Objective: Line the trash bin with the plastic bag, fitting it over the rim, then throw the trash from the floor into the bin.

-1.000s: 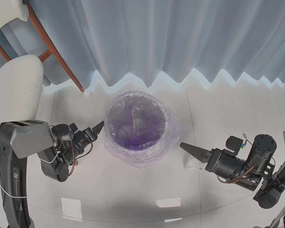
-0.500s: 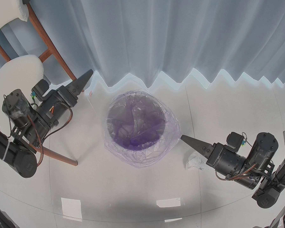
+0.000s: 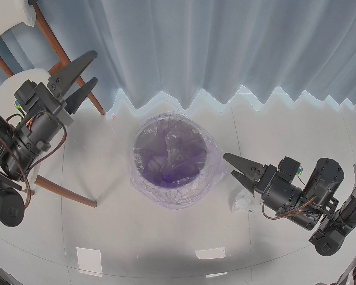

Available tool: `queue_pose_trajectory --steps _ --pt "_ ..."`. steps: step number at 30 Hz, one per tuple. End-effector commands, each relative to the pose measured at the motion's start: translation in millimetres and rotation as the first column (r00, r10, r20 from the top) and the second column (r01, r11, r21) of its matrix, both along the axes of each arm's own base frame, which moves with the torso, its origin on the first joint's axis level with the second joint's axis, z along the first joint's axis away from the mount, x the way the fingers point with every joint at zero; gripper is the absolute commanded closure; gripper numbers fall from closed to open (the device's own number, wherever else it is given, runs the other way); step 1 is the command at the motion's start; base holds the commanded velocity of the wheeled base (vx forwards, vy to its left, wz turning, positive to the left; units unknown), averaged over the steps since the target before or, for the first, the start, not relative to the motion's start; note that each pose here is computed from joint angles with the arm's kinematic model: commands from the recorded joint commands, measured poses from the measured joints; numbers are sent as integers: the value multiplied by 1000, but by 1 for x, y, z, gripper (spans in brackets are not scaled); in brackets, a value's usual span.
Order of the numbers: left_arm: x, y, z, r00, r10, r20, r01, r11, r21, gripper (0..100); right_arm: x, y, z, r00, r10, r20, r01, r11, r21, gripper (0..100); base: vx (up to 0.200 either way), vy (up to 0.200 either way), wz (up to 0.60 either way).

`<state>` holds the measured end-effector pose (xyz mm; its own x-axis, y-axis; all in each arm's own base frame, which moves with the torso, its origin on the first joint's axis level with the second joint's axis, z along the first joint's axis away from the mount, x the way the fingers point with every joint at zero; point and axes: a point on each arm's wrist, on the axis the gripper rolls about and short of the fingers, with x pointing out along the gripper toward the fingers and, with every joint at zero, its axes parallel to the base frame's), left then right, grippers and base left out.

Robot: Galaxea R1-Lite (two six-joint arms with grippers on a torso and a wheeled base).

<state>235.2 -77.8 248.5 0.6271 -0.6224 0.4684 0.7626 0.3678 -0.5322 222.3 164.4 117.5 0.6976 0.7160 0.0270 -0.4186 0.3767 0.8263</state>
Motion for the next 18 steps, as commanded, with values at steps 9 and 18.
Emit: queue_pose_trajectory --steps 9,18 --pt "-39 4 -15 949 -292 -119 310 934 178 0 -13 5 -12 995 89 -48 -90 996 -28 0 0 0 0" --pt "-39 6 -23 976 -220 2 208 926 314 0 -19 -1 -18 984 159 -82 -163 985 -50 0 0 0 0"
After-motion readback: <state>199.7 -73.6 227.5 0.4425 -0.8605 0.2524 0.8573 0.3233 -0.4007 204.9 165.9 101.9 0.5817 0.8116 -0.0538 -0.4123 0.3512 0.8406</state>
